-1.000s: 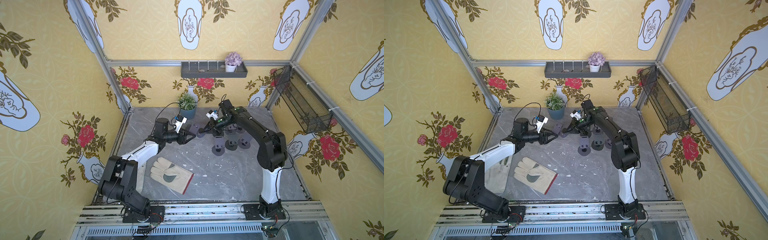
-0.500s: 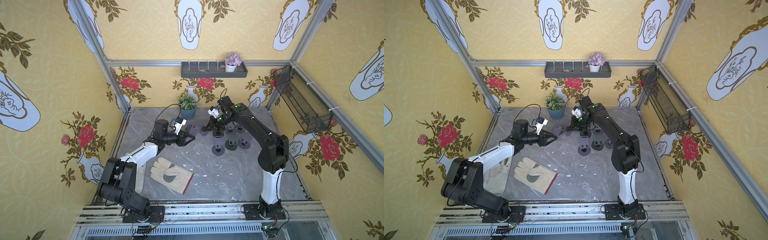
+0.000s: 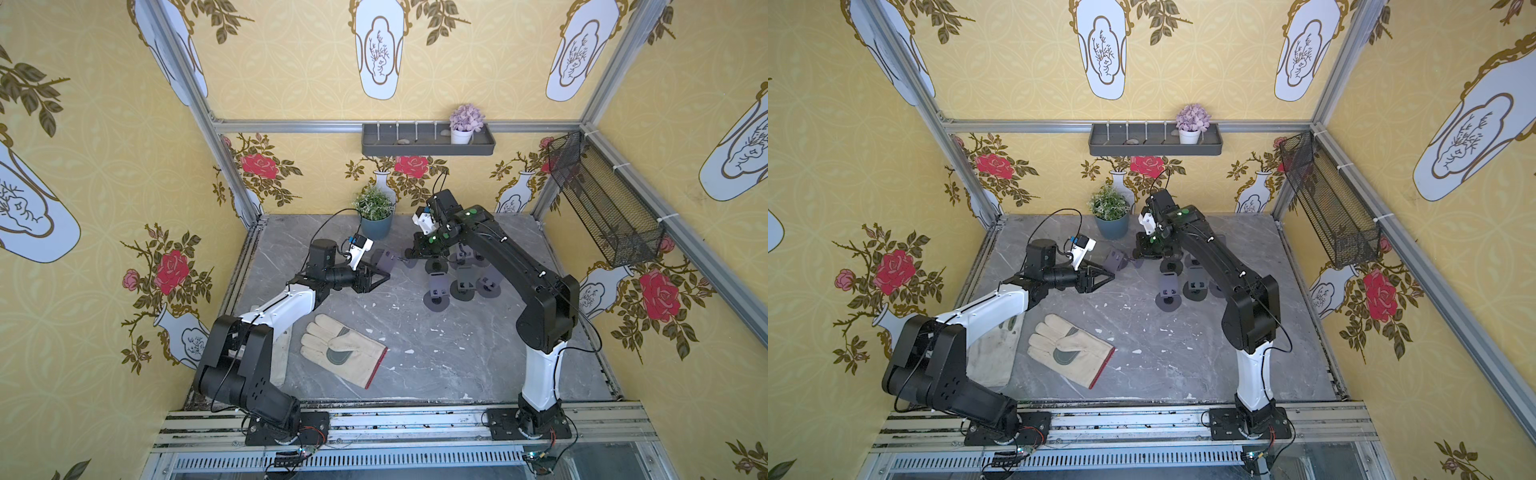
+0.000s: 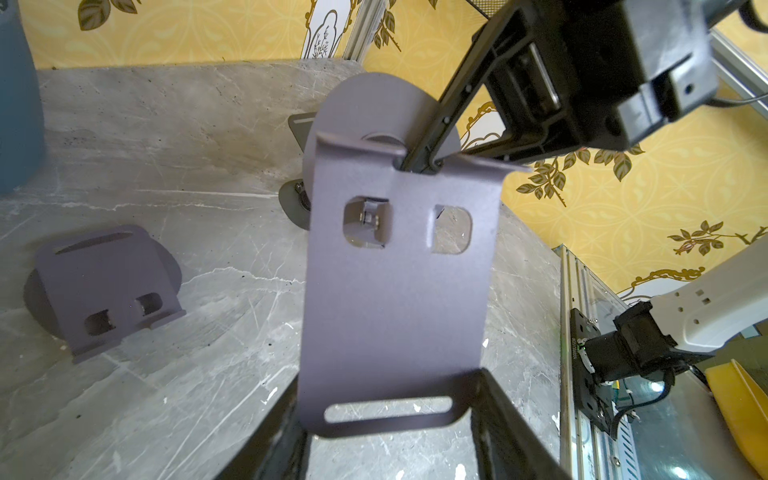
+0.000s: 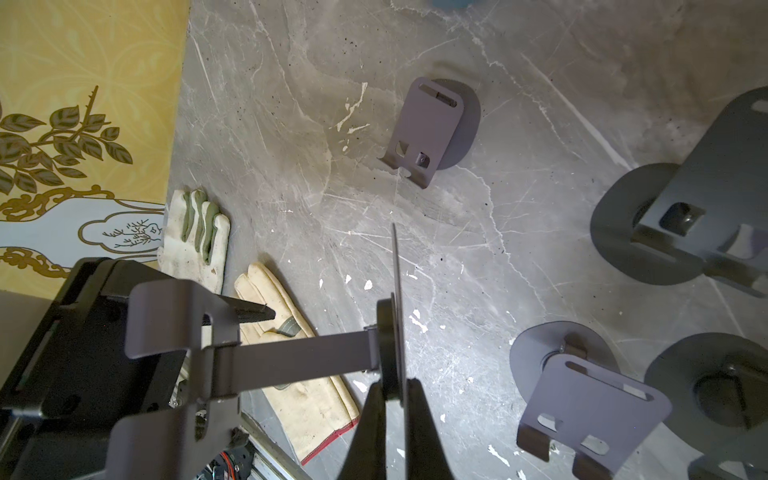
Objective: Open the phone stand
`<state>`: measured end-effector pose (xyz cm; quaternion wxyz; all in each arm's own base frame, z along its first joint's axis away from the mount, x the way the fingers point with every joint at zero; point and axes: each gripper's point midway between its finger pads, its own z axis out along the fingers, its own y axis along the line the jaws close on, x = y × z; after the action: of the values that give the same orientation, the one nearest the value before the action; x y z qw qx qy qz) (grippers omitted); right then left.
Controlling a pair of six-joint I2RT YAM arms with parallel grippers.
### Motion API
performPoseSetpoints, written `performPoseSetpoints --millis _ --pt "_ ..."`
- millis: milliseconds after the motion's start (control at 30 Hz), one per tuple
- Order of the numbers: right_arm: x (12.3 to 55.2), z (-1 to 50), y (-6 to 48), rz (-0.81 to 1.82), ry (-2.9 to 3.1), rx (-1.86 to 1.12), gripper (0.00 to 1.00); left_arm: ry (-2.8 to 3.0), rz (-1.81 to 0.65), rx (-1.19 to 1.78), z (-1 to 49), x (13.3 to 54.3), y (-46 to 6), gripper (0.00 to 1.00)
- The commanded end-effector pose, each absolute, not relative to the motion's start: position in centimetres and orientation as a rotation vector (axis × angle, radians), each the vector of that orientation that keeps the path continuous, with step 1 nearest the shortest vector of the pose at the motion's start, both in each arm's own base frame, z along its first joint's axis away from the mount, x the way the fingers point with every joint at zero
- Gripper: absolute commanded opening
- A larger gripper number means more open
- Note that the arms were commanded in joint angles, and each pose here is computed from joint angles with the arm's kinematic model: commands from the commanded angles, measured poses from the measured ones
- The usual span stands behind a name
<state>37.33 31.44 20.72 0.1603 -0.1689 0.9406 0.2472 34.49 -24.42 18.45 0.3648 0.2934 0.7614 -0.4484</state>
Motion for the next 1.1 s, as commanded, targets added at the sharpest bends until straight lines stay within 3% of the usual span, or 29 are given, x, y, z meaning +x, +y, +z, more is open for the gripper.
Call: performPoseSetpoints --millis 0,300,567,600,700,767,1067 --pt "41.4 21.5 26.9 0.301 2.581 -0.316 0.00 2.036 -1.146 0.740 16.8 34.0 -23.8 0.45" --pt "41.4 22.4 26.5 0.217 2.535 -0.328 0.00 2.040 -1.146 0.738 16.8 33.9 -23.8 0.44" --pt "39.9 22.4 29.8 0.409 2.530 -0.428 0.00 2.033 -1.153 0.732 17.3 34.1 -24.1 0.47" --pt "39.8 22.3 29.9 0.419 2.536 -0.424 0.00 2.027 -1.158 0.722 17.7 34.2 -24.1 0.52" --pt "39.7 22.1 30.0 0.447 2.542 -0.398 0.00 2.021 -1.178 0.633 18.6 35.3 -24.2 0.86" --pt "39.9 22.2 29.8 0.478 2.540 -0.355 0.00 2.016 -1.224 0.516 19.2 36.3 -24.3 0.98" --pt "40.8 23.3 29.5 0.609 2.503 -0.178 0.00 1.838 -1.614 -0.062 21.9 38.1 -24.1 0.99"
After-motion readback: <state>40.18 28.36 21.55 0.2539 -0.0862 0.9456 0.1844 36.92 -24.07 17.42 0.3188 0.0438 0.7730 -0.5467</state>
